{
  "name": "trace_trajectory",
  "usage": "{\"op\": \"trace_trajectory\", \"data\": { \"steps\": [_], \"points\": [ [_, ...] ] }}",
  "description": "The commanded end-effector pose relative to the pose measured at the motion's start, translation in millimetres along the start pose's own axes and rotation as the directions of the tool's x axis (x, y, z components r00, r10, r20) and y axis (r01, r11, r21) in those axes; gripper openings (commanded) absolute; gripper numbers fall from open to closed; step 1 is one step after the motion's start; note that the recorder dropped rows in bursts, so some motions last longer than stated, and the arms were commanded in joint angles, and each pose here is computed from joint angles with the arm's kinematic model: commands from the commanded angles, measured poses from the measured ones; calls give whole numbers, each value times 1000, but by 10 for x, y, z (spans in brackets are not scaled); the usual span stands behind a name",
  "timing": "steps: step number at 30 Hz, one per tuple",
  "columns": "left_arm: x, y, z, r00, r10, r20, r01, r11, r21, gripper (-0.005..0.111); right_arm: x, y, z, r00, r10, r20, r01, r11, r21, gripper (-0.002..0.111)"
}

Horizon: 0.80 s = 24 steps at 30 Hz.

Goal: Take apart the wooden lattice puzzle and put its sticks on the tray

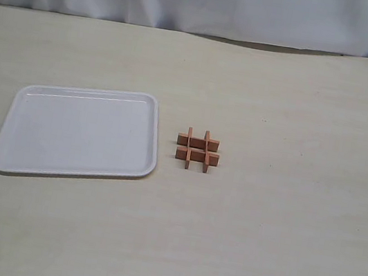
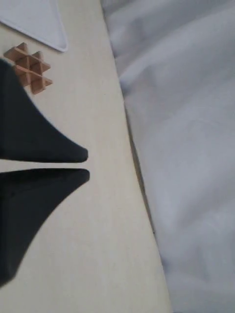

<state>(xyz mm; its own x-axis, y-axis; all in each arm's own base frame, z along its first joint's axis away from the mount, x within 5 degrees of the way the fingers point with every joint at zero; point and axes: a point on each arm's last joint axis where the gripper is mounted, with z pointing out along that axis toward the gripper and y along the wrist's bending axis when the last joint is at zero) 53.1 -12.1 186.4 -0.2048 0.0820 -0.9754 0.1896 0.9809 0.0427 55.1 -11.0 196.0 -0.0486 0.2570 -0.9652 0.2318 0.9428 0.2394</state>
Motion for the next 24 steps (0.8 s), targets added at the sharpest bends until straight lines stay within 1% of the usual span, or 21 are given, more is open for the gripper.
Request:
{"op": "trace_trajectory", "data": {
  "steps": [1,2,5,7,8,9,10,11,12,14,17,21,24],
  "points": [
    [1,7,1,1000,1,8,-1,1000,-12,0,-205,20,-26,973,2,229,4,1000,-24,4],
    [1,7,1,1000,1,8,-1,1000,-12,0,-248,24,-38,961,3,276,5,1000,-28,4],
    [1,7,1,1000,1,8,-1,1000,-12,0,-262,26,-42,956,4,292,5,1000,-30,4],
    [1,7,1,1000,1,8,-1,1000,-12,0,-332,32,-66,930,7,368,8,999,-37,4],
    [1,7,1,1000,1,8,-1,1000,-12,0,-404,38,-99,894,53,445,-28,998,-63,4],
    [1,7,1,1000,1,8,-1,1000,-12,0,-422,40,-108,877,153,456,-114,987,-111,4],
    [1,7,1,1000,1,8,-1,1000,-12,0,-401,38,-98,875,236,423,-193,971,-143,4],
    [1,7,1,1000,1,8,-1,1000,-12,0,-379,36,-87,861,334,384,-287,942,-176,4],
    [1,7,1,1000,1,8,-1,1000,-12,0,-383,37,-89,850,361,383,-311,931,-189,4],
    [1,7,1,1000,1,8,-1,1000,-12,0,-433,46,-114,820,382,426,-312,923,-226,4],
    [1,7,1,1000,1,8,-1,1000,-12,0,-454,47,-123,794,438,422,-359,898,-255,4],
    [1,7,1,1000,1,8,-1,1000,-12,0,-645,96,-37,821,421,386,-360,906,-222,4],
    [1,7,1,1000,1,8,-1,1000,-12,0,-780,146,159,884,344,316,-308,938,-160,4]
  ]
}}
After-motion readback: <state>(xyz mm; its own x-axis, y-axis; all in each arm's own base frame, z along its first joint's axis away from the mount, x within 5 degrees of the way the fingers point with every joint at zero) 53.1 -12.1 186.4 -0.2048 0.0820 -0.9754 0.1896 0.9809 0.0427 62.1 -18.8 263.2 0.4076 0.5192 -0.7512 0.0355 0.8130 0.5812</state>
